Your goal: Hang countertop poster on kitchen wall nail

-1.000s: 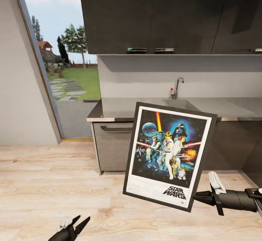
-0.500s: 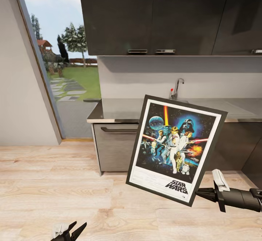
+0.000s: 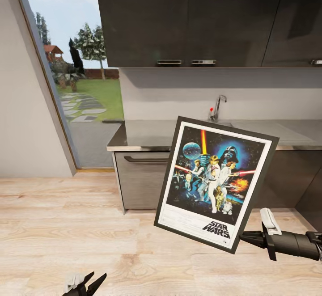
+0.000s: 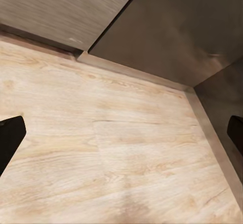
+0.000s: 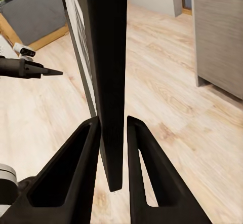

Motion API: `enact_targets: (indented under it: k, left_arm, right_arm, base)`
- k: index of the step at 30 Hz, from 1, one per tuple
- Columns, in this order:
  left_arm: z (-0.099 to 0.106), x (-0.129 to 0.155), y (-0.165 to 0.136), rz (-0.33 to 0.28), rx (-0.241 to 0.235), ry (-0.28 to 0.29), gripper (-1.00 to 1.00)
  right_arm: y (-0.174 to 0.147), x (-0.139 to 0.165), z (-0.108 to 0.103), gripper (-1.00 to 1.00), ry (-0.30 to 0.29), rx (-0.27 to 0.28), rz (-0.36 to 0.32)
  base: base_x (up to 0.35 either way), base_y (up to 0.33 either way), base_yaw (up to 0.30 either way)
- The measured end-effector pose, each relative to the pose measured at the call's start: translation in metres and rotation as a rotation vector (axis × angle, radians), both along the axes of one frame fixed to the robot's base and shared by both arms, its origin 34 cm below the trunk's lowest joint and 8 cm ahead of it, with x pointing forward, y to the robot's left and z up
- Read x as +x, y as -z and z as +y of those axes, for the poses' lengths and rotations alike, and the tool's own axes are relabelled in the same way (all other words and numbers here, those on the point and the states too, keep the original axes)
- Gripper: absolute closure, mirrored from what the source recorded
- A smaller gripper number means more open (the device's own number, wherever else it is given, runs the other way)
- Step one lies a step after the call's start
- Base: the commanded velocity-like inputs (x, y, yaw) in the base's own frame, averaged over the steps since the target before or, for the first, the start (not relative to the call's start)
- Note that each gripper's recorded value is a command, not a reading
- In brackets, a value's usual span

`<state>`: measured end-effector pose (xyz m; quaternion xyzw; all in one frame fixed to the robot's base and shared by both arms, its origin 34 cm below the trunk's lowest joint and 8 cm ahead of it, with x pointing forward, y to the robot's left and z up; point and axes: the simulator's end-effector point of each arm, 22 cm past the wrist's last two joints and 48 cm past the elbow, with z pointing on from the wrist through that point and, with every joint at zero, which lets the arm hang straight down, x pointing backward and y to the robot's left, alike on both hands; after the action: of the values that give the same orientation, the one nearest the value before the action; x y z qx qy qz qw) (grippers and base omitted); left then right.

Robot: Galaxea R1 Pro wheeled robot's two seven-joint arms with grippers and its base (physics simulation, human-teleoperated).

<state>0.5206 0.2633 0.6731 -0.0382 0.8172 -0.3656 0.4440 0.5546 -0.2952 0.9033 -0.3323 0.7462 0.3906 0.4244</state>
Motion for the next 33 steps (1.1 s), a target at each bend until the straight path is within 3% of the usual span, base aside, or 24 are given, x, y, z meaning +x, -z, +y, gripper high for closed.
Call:
enact_targets:
  k: [33]
  left_arm:
    - [0.000,-0.004,-0.046,0.004,-0.001,0.000,-1.00]
  right_arm:
    - [-0.044,-0.002,0.008,1.00,0.003,0.019,0.005]
  base:
    - [0.000,0.000,0.000]
